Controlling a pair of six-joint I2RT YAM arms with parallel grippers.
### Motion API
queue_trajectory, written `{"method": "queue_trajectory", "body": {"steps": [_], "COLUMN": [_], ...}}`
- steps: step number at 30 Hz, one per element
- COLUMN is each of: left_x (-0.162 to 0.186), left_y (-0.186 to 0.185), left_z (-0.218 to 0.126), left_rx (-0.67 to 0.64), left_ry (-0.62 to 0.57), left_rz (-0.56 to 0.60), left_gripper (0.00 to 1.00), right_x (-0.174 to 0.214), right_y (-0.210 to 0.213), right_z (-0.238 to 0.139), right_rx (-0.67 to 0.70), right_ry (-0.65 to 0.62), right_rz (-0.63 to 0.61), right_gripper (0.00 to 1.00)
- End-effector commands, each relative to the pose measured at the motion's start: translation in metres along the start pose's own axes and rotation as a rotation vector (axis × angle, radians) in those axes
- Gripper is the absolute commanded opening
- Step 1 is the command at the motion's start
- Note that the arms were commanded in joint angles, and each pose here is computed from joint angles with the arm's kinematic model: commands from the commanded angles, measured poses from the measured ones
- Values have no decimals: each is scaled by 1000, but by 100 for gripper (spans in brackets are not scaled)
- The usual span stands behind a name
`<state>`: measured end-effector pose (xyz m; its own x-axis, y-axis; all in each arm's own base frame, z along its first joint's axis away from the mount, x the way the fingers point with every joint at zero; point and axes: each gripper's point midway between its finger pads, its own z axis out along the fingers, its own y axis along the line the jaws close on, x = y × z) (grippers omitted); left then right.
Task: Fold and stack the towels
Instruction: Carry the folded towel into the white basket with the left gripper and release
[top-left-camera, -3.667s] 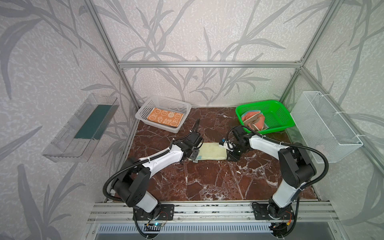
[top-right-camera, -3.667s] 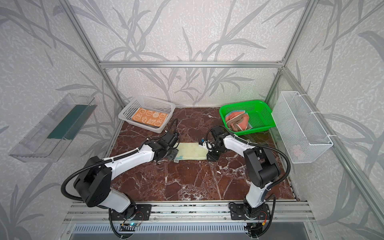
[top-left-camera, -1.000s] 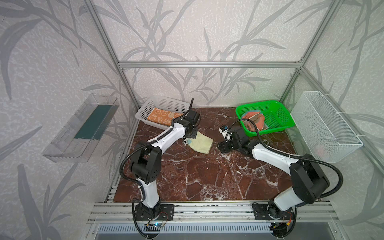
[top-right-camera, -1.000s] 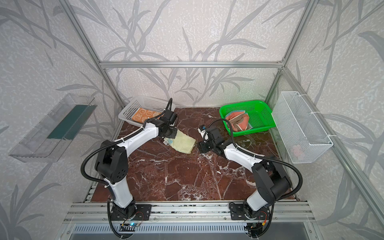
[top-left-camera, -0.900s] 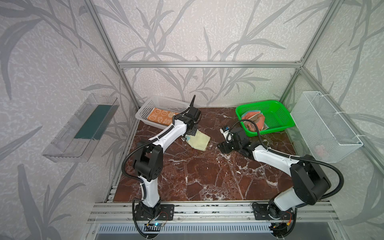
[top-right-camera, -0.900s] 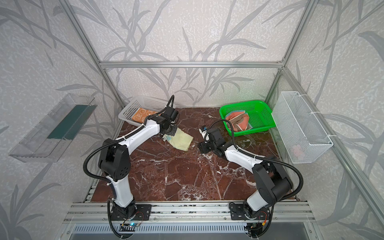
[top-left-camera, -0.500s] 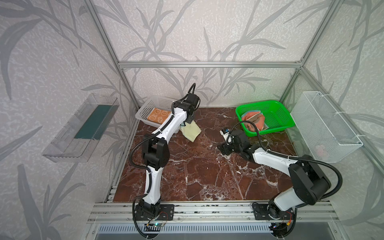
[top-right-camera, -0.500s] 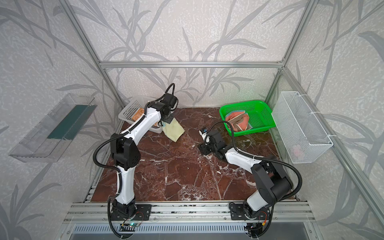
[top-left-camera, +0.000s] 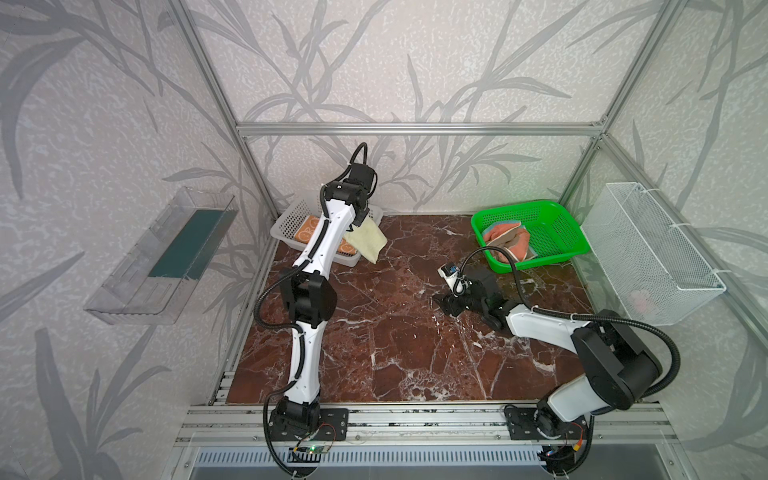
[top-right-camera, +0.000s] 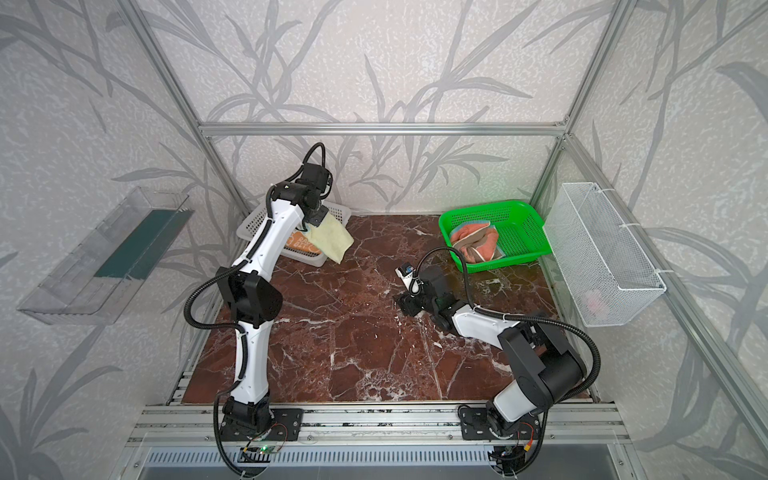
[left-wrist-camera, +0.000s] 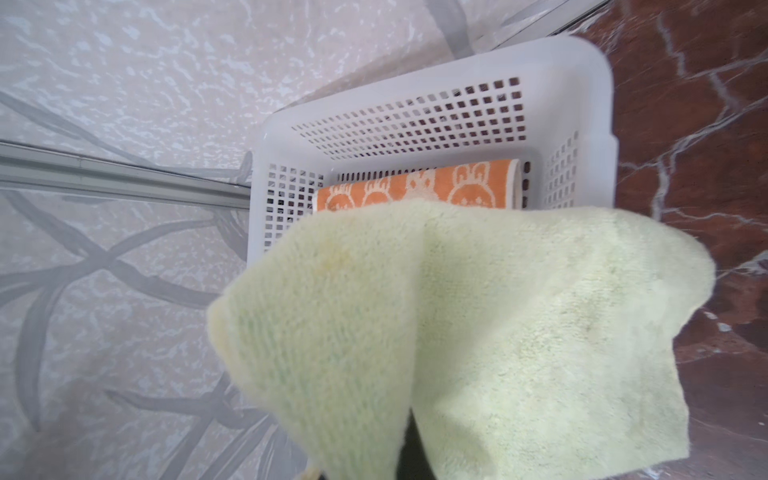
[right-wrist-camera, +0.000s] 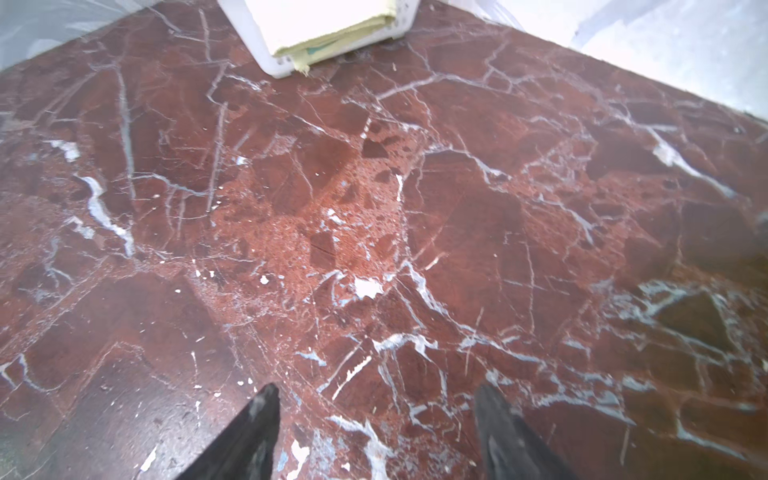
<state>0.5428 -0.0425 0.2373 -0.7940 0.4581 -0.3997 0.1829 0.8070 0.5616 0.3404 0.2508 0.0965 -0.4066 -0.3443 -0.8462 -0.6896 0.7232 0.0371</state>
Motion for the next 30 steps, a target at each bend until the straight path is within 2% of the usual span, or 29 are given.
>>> {"method": "queue_trajectory", "body": {"steps": [1,4,16,22,27,28,29,30], "left_x": [10,12,6,-4,-1,2,5,9], "left_y": [23,31,51,57,60,61,61,63], "left_z": [28,50,134,154,164,167,170,173], "left_rx": [-75,-93,-202,-231,-270,-282,-291,-304], "left_ry": [50,59,23,-32,-17,-4,8,22], "left_rz": [27,7,0,-15,-15,-12,-6,-1], "left_gripper": [0,0,0,0,0,1,9,22], "right_x": [-23,-24,-12,-8,-3,-3,-3,-2], "right_y": [10,16,29,37,40,41,41,42], "right_z": [-3,-4,6,12,17,18,18,19], "right_rx": [-62,-91,-166,-186,-194,-195,-193,-196], "right_ry": [-136,-170,-129,-87,-61,-57,-56,-52], "right_rz": [-53,-58,-40,-45,-51,-53,-52,-53], "right_gripper": [73,73,73,73,73,73,73,73]}}
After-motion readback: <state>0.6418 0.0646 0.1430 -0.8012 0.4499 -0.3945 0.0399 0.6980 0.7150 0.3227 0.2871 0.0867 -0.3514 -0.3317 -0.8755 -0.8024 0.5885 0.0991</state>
